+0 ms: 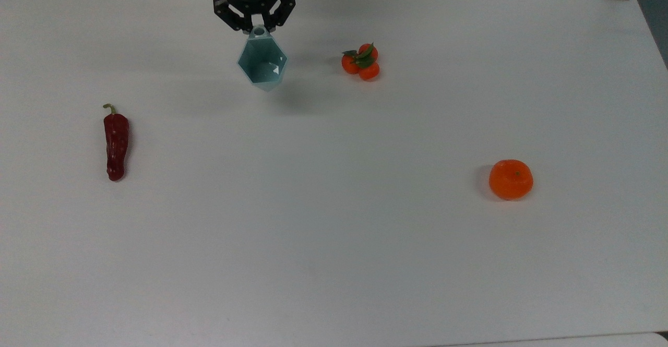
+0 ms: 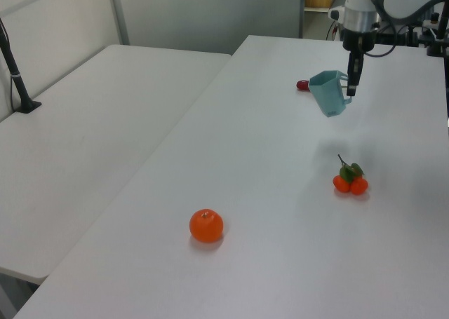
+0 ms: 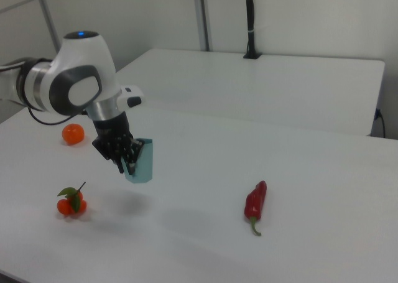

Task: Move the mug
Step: 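Lift the teal mug and carry it toward the tangerine cluster, then lower the mug onto the table beside the tangerines and open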

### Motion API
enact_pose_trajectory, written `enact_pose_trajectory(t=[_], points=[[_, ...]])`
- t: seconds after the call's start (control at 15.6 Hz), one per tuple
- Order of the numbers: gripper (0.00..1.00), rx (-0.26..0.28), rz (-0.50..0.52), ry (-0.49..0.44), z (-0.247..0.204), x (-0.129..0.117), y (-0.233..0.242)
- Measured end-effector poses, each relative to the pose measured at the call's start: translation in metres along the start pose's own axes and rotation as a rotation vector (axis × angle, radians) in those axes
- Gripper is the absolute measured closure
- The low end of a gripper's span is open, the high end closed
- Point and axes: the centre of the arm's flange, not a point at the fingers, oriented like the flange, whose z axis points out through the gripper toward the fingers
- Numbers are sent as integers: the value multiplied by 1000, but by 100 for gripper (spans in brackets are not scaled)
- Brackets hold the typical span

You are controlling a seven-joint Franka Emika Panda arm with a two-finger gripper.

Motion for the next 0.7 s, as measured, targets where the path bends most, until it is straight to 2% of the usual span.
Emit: enact_pose_trajectory(t=[0.19, 0.45, 0.7], points=[[77, -5, -10, 24, 29, -8, -2], [77, 0, -17, 0, 63, -23, -6], [77, -11, -23, 36, 82, -32, -9]])
